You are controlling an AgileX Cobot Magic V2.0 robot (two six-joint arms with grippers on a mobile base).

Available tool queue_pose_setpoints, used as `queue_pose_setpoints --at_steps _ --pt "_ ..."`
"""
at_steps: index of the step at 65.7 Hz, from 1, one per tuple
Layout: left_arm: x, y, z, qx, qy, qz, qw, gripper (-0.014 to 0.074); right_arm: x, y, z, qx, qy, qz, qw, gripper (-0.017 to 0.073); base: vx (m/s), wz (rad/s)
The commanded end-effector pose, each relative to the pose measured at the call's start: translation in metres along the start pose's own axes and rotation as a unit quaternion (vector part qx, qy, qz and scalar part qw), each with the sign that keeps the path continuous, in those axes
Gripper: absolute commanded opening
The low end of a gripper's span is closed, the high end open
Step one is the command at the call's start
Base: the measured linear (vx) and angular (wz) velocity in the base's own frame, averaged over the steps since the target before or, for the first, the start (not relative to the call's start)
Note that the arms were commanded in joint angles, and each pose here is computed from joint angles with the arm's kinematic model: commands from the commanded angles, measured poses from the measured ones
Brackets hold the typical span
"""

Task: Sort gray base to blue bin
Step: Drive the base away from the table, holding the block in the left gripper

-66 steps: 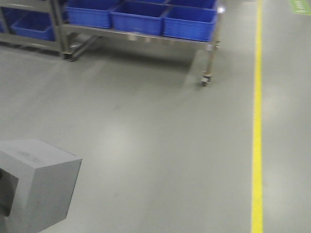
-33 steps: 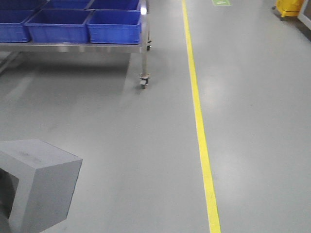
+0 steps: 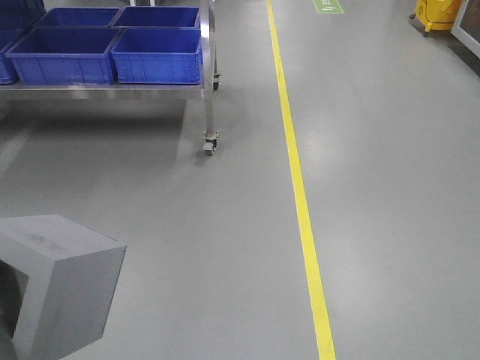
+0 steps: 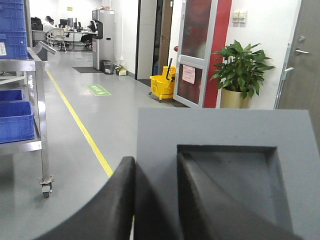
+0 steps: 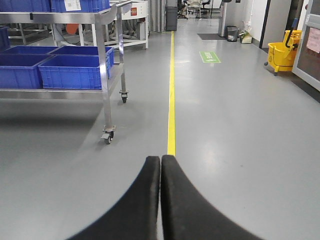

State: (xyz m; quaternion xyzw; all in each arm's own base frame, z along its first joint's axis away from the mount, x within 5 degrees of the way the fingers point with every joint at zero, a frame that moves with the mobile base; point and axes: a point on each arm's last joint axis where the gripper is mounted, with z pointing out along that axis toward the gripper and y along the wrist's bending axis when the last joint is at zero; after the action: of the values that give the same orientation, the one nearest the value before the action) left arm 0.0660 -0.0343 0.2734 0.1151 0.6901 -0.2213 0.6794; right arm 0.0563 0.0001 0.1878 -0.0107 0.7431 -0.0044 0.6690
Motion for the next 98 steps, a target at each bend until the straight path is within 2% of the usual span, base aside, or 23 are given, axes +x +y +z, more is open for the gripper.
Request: queue_pose_setpoints --at_steps 1,66,98 --pt "-0.0187 -0.0041 -0.0007 0.018 -0.063 -0.006 0.998 -0.0006 -0.0025 0.0 -0.0001 0.001 -0.036 -0.006 0.999 -0.0009 0.4 -0.01" --pt "-0.0187 -0.0041 -0.0007 0.018 -0.063 -0.006 0.998 -0.0006 -0.0025 0.0 -0.0001 0.001 -0.036 -0.006 0.999 -0.0009 0.43 -0.03" --pt "-0.0187 -0.0041 -0.0007 0.018 -0.063 -0.006 0.998 -0.0006 -0.0025 0.0 -0.0001 0.001 -0.036 -0.006 0.999 -0.0009 0.42 0.17"
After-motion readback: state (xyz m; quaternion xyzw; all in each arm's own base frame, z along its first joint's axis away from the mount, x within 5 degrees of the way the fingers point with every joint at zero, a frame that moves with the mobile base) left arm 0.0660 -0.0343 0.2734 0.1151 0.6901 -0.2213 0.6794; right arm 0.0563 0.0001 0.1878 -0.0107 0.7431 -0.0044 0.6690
